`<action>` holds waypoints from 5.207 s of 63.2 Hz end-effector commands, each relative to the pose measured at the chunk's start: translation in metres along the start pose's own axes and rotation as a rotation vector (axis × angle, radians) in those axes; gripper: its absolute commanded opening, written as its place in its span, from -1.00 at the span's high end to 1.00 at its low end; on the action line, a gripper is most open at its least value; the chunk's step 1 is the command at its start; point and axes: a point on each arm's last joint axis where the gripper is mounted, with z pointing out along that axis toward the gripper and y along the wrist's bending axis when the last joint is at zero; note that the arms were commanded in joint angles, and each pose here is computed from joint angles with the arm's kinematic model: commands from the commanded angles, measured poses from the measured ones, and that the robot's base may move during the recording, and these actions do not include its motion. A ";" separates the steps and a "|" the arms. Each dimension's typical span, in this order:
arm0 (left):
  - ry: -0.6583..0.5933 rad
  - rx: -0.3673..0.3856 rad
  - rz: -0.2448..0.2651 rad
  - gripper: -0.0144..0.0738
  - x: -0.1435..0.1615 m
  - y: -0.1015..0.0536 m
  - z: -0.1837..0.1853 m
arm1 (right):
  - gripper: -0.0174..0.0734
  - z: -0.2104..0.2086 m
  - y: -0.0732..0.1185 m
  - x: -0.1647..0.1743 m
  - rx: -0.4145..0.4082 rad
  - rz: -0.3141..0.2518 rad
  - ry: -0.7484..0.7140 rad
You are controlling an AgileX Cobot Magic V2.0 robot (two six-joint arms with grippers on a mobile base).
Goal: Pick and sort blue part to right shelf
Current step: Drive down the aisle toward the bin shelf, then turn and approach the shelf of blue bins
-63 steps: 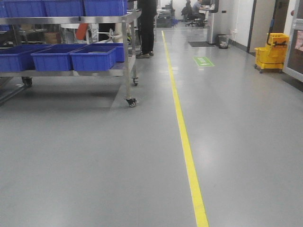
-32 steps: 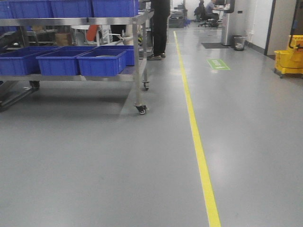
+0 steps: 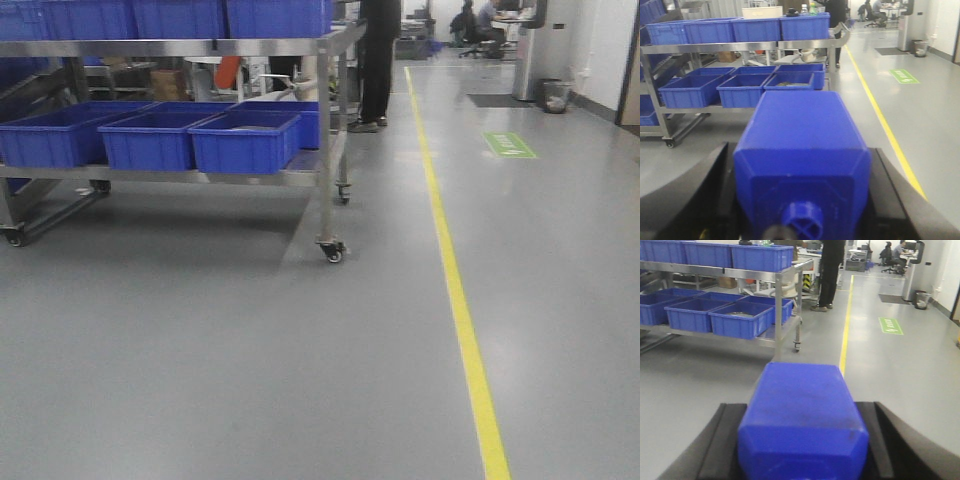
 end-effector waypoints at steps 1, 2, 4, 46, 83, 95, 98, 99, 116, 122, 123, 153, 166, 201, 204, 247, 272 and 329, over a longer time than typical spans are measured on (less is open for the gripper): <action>-0.107 -0.025 -0.006 0.08 -0.017 0.002 -0.002 | -0.26 -0.001 -0.001 -0.019 0.008 -0.017 -0.119; -0.107 -0.025 -0.006 0.08 -0.017 0.002 -0.002 | -0.26 -0.001 -0.001 -0.019 0.008 -0.017 -0.119; -0.107 -0.025 -0.006 0.08 -0.017 0.002 -0.002 | -0.26 -0.001 -0.001 -0.019 0.008 -0.017 -0.119; -0.107 -0.025 -0.006 0.08 -0.017 0.002 -0.002 | -0.26 -0.001 -0.001 -0.019 0.008 -0.017 -0.119; -0.107 -0.025 -0.006 0.08 -0.017 0.002 -0.002 | -0.26 -0.001 -0.001 -0.019 0.008 -0.017 -0.119; -0.107 -0.025 -0.006 0.08 -0.017 0.002 -0.002 | -0.26 -0.001 -0.001 -0.019 0.008 -0.017 -0.119; -0.107 -0.025 -0.006 0.08 -0.017 0.002 -0.002 | -0.26 -0.001 -0.001 -0.019 0.008 -0.017 -0.119; -0.107 -0.025 -0.006 0.08 -0.017 0.002 -0.002 | -0.26 -0.001 -0.001 -0.019 0.008 -0.017 -0.119; -0.107 -0.025 -0.006 0.08 -0.017 0.002 -0.002 | -0.26 -0.001 -0.001 -0.019 0.008 -0.017 -0.119; -0.107 -0.025 -0.006 0.08 -0.017 0.002 -0.002 | -0.26 -0.001 -0.001 -0.019 0.008 -0.017 -0.119; -0.107 -0.025 -0.006 0.08 -0.017 0.002 -0.002 | -0.26 -0.001 -0.001 -0.019 0.008 -0.017 -0.119; -0.107 -0.025 -0.006 0.08 -0.017 0.002 -0.002 | -0.26 -0.001 -0.001 -0.019 0.008 -0.017 -0.119; -0.107 -0.025 -0.006 0.08 -0.017 0.002 -0.002 | -0.26 -0.001 -0.001 -0.019 0.008 -0.017 -0.119; -0.107 -0.025 -0.006 0.08 -0.017 0.002 -0.002 | -0.26 -0.001 -0.001 -0.019 0.008 -0.017 -0.119; -0.107 -0.025 -0.006 0.08 -0.017 0.002 -0.002 | -0.26 -0.001 -0.001 -0.019 0.008 -0.017 -0.119; -0.105 -0.025 -0.006 0.08 -0.017 0.002 -0.001 | -0.26 -0.001 -0.001 -0.019 0.008 -0.017 -0.119; -0.105 -0.025 -0.006 0.08 -0.017 0.002 -0.001 | -0.26 -0.001 -0.001 -0.019 0.008 -0.017 -0.119; -0.105 -0.025 -0.006 0.08 -0.017 0.002 -0.001 | -0.26 -0.001 -0.001 -0.019 0.008 -0.017 -0.119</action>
